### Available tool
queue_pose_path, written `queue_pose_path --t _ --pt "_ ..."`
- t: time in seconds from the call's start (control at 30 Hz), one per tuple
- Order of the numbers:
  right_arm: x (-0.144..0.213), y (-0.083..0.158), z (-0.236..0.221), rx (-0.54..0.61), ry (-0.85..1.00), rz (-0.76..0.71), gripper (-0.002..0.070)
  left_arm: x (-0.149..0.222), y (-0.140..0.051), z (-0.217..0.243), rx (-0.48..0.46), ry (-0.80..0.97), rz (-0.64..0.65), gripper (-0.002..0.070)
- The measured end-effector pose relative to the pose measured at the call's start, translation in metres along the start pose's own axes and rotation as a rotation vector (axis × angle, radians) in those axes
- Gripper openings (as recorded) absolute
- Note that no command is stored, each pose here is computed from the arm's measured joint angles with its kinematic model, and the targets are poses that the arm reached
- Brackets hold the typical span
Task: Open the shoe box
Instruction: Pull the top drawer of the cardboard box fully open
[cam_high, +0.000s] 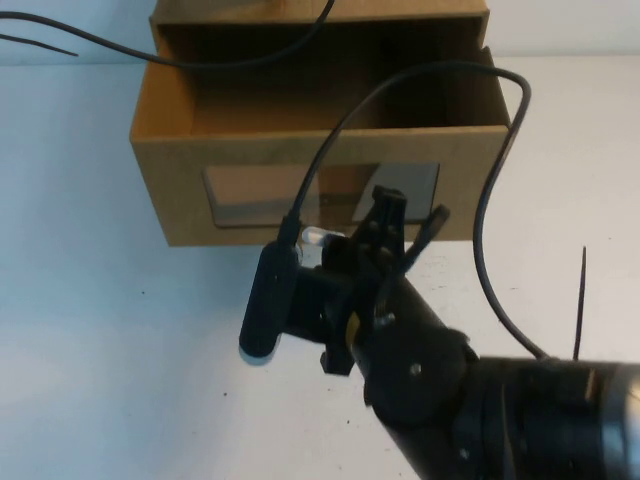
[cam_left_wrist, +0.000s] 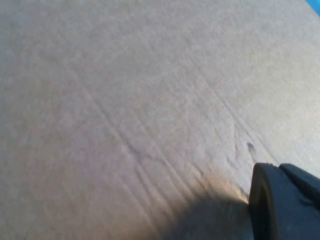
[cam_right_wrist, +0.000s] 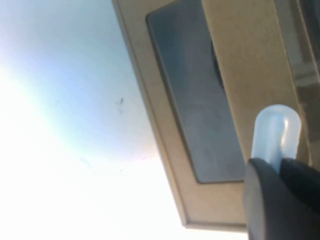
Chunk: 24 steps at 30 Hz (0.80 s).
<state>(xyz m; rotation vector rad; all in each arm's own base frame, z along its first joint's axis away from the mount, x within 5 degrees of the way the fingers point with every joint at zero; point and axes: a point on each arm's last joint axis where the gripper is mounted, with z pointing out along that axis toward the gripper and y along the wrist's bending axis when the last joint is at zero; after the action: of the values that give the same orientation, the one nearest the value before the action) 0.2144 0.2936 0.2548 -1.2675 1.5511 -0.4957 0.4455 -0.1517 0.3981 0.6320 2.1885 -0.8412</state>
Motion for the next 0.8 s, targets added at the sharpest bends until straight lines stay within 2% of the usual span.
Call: queue_pose_path --t 0.33,0.8 --pt "-0.010 0.023 -0.051 -0.002 0.005 0.017 0.0010 0.000 0.000 0.000 0.000 0.000 -0.002 -0.0004" --pt "-0.019 0.041 -0.106 -0.045 0.024 0.070 0.0009 0.000 0.000 0.000 -0.001 -0.002 -0.002 -0.0004"
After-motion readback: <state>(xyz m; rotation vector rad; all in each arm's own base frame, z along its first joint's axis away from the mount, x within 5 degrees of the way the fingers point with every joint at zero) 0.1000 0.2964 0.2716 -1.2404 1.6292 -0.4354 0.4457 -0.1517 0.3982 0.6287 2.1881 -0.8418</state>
